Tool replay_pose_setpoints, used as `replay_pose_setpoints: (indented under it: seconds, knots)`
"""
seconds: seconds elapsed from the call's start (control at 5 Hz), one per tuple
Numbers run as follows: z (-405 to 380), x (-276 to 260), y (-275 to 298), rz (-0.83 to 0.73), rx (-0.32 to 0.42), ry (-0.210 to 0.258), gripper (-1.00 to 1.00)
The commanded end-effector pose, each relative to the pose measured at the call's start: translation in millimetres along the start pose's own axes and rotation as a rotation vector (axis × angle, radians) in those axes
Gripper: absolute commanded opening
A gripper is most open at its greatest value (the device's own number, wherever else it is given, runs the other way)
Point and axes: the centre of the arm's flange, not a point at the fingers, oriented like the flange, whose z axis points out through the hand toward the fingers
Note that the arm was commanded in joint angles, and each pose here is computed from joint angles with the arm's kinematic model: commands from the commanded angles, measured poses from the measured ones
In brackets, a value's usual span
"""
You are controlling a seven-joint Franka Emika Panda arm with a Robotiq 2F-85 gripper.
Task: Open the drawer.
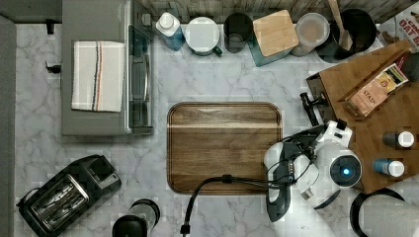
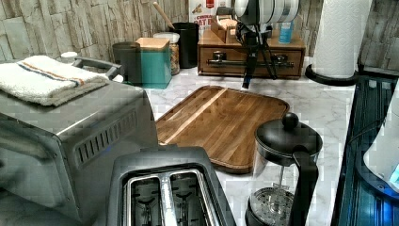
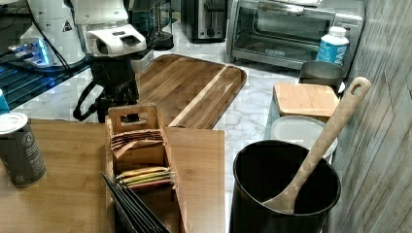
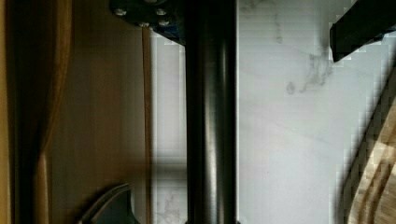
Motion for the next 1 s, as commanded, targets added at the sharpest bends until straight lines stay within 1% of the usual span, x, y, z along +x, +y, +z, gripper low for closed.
replay_pose_setpoints:
  seconds: [0.2,0.4,0.6,0.8,1.0]
  knots:
    - [-45.7,25.6,-20.4,-0.065,0.111,-0.094,1.0]
    - [-26.8,22.9,-24.7,-0.091,0.174,-0.053,1.0]
    - [-17.3,21.5,-45.0,-0.069,0.184,-0.026,1.0]
    - [-28.4,21.7,-73.8,-0.097,0.218,-0.051,1.0]
    - [-29.7,19.1,-113.3,-0.123,0.255,-0.065,1.0]
